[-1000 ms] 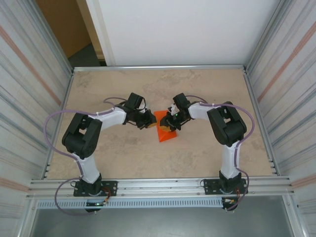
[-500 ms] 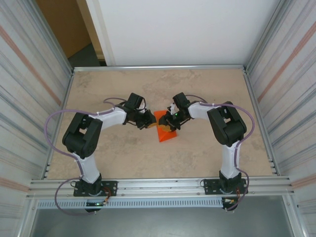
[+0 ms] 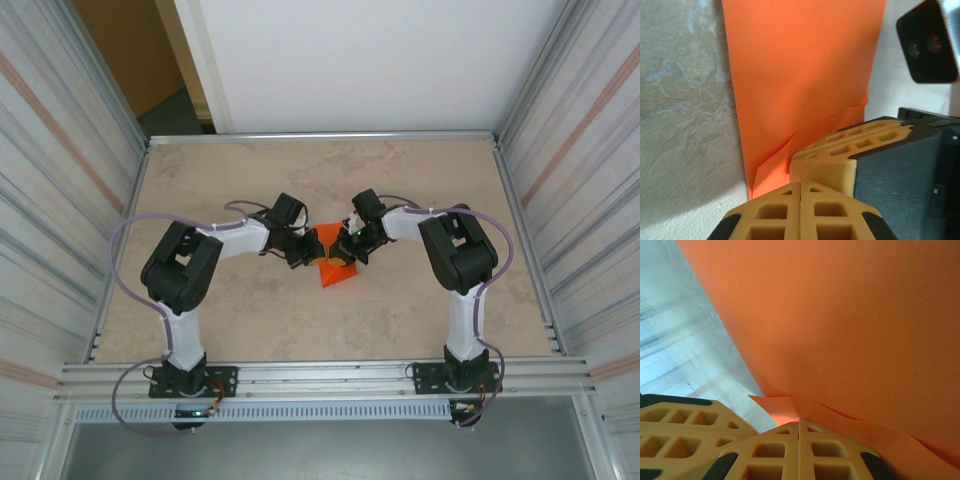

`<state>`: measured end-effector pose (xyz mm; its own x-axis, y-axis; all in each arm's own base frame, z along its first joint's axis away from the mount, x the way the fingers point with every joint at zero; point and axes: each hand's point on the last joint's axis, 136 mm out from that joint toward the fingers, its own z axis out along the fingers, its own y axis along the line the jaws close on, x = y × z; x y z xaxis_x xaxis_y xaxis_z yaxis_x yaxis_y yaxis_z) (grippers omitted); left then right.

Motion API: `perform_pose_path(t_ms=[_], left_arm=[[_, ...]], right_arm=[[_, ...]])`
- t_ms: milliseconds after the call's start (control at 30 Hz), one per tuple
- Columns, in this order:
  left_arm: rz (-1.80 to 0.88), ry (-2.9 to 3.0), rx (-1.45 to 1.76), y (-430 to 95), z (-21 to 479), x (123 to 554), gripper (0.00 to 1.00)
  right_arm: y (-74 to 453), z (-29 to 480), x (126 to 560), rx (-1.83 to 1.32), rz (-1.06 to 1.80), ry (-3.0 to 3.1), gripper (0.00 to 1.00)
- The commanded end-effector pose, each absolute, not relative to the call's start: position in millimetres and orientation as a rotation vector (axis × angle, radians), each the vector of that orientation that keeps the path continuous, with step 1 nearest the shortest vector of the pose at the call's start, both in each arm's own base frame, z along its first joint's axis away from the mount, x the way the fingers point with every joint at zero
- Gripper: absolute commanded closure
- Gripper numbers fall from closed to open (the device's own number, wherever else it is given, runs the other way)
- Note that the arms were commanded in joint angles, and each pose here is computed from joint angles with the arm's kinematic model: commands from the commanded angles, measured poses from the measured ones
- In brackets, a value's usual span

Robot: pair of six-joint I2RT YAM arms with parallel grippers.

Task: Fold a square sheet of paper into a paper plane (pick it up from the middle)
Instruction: Fold the triangle a second time at the center of the table.

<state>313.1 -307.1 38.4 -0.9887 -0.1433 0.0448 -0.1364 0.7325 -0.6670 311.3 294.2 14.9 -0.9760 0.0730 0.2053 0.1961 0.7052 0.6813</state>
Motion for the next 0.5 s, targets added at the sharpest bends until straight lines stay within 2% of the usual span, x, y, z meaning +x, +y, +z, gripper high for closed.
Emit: perform_pose_path(t_ms=[0, 467], left_arm=[[-1.066, 2.931, -0.211, -306, 37, 317, 1.00], [-0.913, 3.035, -0.248, -294, 6, 308, 1.00]], right_arm=[[274, -22, 293, -0.302, -0.929, -2.738, 0.96], [282, -1, 303, -0.251, -1.036, -2.767, 0.97]])
